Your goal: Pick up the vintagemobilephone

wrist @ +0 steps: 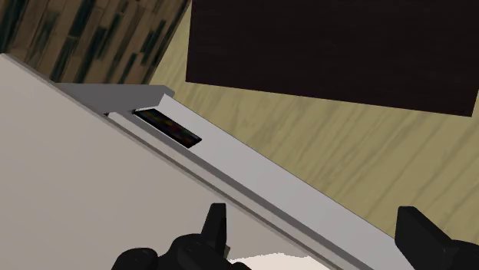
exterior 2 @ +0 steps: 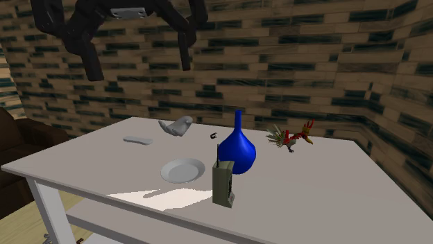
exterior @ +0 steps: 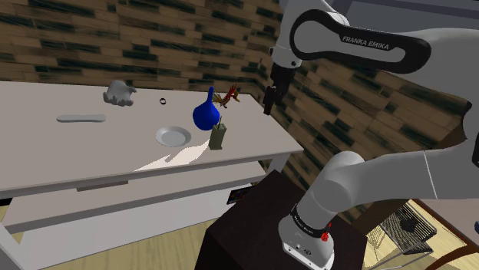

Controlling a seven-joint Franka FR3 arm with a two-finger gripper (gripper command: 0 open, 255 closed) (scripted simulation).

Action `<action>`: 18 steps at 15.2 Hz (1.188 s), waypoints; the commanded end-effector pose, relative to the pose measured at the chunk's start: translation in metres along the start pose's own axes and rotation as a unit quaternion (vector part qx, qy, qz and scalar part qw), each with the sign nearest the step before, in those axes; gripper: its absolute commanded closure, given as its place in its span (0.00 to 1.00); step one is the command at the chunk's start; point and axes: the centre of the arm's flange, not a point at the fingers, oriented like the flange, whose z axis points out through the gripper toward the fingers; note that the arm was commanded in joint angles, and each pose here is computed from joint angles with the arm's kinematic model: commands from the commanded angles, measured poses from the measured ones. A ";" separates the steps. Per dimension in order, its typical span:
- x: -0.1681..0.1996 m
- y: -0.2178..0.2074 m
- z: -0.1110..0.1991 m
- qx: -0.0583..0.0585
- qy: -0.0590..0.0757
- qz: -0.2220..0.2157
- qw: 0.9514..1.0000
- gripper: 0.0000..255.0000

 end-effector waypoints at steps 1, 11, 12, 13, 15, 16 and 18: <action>0.000 0.000 0.000 0.000 0.000 0.000 1.000 0.00; 0.072 0.070 0.085 0.005 0.006 -0.085 0.996 0.00; 0.080 0.076 0.094 0.006 0.006 -0.093 0.996 0.00; 0.088 0.082 0.102 0.006 0.007 -0.102 0.995 0.00; 0.105 0.094 0.119 0.007 0.008 -0.118 0.993 0.00; 0.113 0.099 0.128 0.008 0.009 -0.127 0.992 0.00; 0.130 0.110 0.145 0.009 0.010 -0.144 0.990 0.00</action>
